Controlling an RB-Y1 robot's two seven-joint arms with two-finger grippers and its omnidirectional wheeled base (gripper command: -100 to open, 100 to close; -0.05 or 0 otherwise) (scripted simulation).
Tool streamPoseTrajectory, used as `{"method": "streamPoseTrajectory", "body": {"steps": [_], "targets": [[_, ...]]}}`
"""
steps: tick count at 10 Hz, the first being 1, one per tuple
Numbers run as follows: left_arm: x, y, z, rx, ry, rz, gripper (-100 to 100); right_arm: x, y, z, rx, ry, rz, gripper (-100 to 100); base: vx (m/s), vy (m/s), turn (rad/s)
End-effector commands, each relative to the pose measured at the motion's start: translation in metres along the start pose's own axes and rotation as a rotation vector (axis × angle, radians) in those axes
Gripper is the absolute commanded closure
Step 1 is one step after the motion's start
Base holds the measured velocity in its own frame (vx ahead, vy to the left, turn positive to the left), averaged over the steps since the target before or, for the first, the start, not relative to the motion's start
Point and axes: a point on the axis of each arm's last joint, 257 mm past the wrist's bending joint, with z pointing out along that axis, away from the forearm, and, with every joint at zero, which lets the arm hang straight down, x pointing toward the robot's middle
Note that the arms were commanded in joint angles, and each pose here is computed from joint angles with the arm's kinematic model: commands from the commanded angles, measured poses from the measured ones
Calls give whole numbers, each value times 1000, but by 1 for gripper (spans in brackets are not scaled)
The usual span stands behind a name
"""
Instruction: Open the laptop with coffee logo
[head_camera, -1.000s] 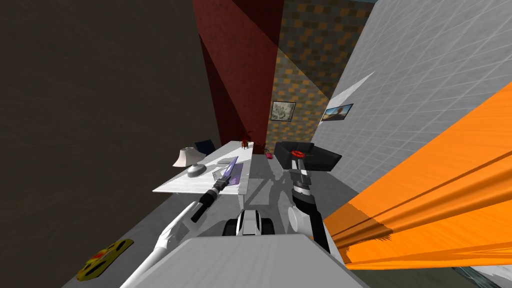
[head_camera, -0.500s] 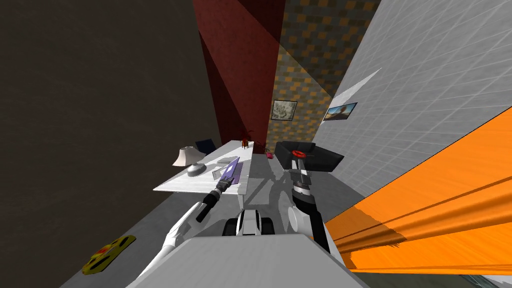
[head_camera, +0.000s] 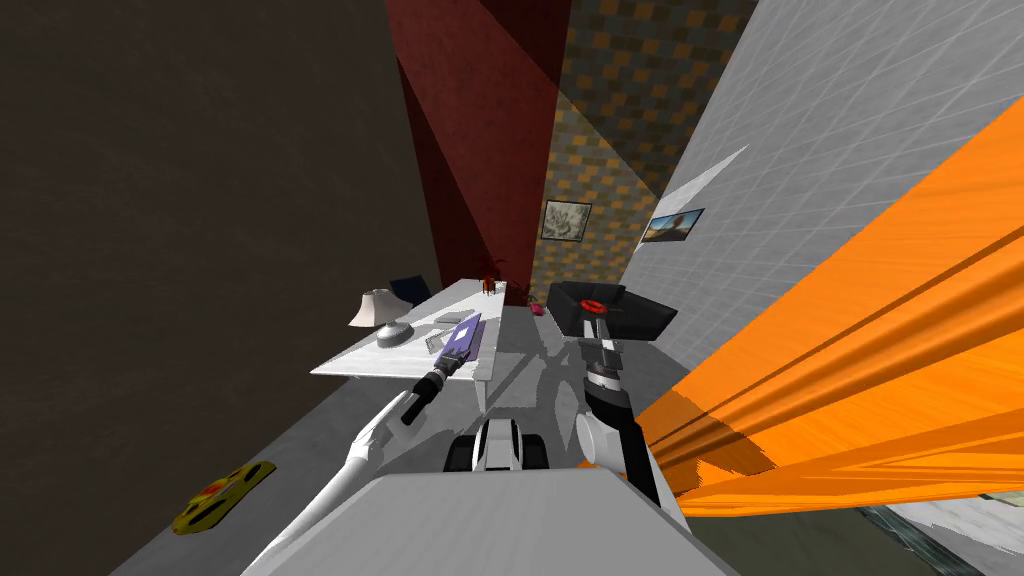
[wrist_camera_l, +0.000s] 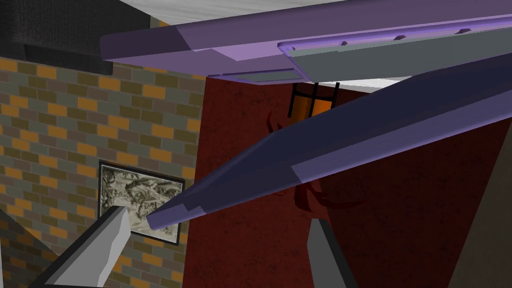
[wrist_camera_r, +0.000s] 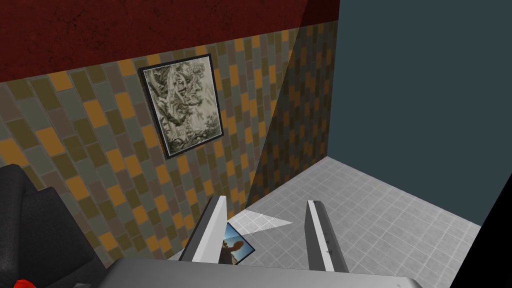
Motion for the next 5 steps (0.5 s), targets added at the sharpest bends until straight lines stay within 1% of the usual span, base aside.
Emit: {"method": "streamPoseTrajectory", "body": {"steps": [1,2,3,4,5], "targets": [[-6,8,19,4,3,0,-100,0,0,0,0,0,0,0,-80,-31,-39],[0,11,18,-1,13,-1,-100,0,0,0,0,0,0,0,-45,-10,2],[-9,16,29,6,3,-4,-100,0,0,0,0,0,0,0,-89,-9,-57],[-13,18,36,4,2,1,-100,0,0,0,0,0,0,0,-93,-18,-40],[-6,22,35,-3,17,-1,-100,0,0,0,0,0,0,0,-45,-7,2]]}}
